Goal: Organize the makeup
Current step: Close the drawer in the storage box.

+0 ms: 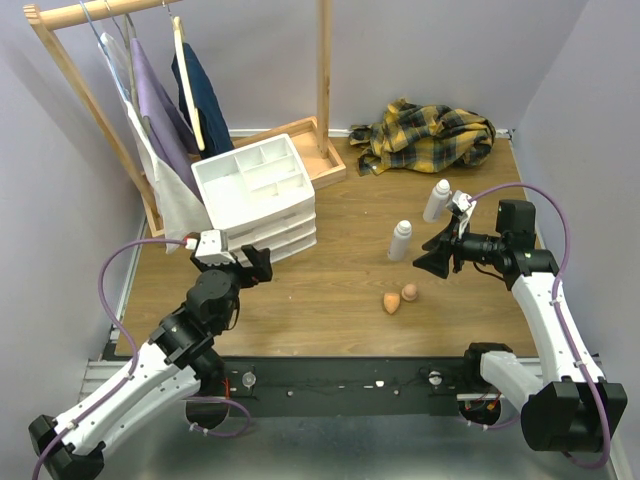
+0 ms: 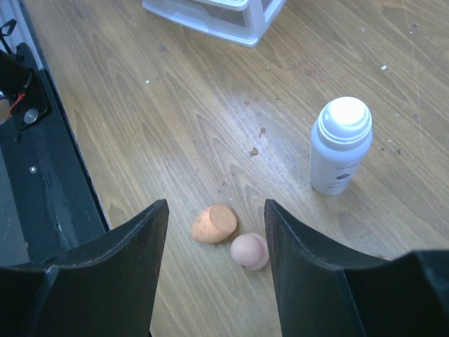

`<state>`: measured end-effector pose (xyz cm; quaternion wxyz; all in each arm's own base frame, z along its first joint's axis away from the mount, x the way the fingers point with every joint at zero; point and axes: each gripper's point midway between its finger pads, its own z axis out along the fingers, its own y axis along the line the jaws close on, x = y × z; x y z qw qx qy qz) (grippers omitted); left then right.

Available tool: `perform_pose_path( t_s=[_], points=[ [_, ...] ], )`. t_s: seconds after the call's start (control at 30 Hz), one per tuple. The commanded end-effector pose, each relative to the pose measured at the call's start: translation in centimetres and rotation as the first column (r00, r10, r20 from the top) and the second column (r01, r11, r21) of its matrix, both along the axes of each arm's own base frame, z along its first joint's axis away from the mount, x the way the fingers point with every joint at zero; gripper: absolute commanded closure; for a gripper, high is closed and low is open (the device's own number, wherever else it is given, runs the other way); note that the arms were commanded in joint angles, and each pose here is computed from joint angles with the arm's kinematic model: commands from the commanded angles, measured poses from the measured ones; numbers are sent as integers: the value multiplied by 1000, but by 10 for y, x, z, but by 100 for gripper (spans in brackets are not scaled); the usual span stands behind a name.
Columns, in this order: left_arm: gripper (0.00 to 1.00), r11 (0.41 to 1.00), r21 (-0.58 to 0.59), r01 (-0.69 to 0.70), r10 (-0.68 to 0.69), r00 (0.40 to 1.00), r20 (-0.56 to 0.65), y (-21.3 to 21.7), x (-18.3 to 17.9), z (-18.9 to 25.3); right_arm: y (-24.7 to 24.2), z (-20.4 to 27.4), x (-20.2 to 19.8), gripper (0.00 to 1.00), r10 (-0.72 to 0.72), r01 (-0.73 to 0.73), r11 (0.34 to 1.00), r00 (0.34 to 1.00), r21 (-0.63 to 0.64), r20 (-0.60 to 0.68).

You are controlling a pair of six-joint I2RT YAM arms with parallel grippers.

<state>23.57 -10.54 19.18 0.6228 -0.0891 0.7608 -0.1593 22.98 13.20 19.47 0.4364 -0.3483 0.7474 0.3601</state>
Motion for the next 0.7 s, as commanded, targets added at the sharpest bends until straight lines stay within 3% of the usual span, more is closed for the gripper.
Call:
perform_pose_path(
  t_s=[0.0,0.3,0.67],
  points=[
    [1,990,5,-142,142,990,0,26,2,-2,-1,-3,0,35,1,-1,1000,1000,0,-3],
    [1,985,-1,-174,174,984,25,27,11,25,0,-4,0,35,11,-11,1000,1000,8,-10],
    [1,977,74,-200,206,974,-90,33,24,29,2,-2,-3,35,29,-29,999,1000,14,-6]
  ],
)
